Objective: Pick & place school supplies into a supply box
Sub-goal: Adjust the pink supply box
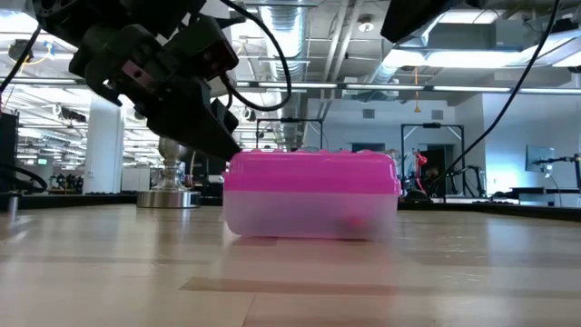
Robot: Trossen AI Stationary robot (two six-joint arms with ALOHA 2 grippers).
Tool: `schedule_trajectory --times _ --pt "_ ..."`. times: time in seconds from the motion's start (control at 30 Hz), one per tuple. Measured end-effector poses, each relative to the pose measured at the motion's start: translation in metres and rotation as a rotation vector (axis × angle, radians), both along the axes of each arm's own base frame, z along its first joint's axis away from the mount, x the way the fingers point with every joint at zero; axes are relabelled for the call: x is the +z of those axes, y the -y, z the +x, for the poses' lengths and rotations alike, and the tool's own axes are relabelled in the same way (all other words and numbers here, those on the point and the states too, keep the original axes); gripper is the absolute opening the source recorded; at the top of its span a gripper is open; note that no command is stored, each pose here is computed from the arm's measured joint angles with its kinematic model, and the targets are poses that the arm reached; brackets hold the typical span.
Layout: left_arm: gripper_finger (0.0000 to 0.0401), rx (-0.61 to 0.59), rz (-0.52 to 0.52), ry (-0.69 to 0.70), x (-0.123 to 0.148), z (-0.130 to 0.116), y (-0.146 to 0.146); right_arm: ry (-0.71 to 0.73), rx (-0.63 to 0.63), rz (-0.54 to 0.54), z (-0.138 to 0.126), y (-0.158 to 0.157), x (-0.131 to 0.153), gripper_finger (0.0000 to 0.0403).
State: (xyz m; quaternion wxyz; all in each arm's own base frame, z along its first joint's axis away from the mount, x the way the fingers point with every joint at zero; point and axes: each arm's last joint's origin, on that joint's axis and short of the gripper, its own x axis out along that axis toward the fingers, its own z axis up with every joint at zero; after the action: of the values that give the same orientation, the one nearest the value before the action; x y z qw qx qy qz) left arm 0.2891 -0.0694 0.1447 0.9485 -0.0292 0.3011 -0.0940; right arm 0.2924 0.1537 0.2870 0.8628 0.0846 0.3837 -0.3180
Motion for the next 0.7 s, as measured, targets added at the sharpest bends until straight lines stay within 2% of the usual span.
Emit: schedule_trajectory --times 0.13,0.27,0.5,0.63,0.7 --pt "0.0009 -0.035 -0.005 -0.075 -0.006 -0.005 0.002 -0.040 0.017 0.078 0.000 -0.001 -0.005 0.0058" --pt "0.0009 -0.049 0.006 -0.107 -0.008 -0.008 0.005 -0.022 0.038 0.144 0.002 -0.005 -0.035 0.0058" --pt "0.0009 -0.039 0.013 -0.104 -0.008 -0.007 0.004 0.131 0.110 0.274 0.013 -0.007 -0.074 0.0058" --pt "0.0009 -0.030 0.006 -0.109 -0.008 -0.008 0.004 0.150 0.120 0.290 0.010 -0.005 -0.090 0.0058" --pt "0.0009 -0.019 0.013 -0.107 -0.008 -0.007 0.004 0.169 0.139 0.339 0.008 -0.004 -0.101 0.0058"
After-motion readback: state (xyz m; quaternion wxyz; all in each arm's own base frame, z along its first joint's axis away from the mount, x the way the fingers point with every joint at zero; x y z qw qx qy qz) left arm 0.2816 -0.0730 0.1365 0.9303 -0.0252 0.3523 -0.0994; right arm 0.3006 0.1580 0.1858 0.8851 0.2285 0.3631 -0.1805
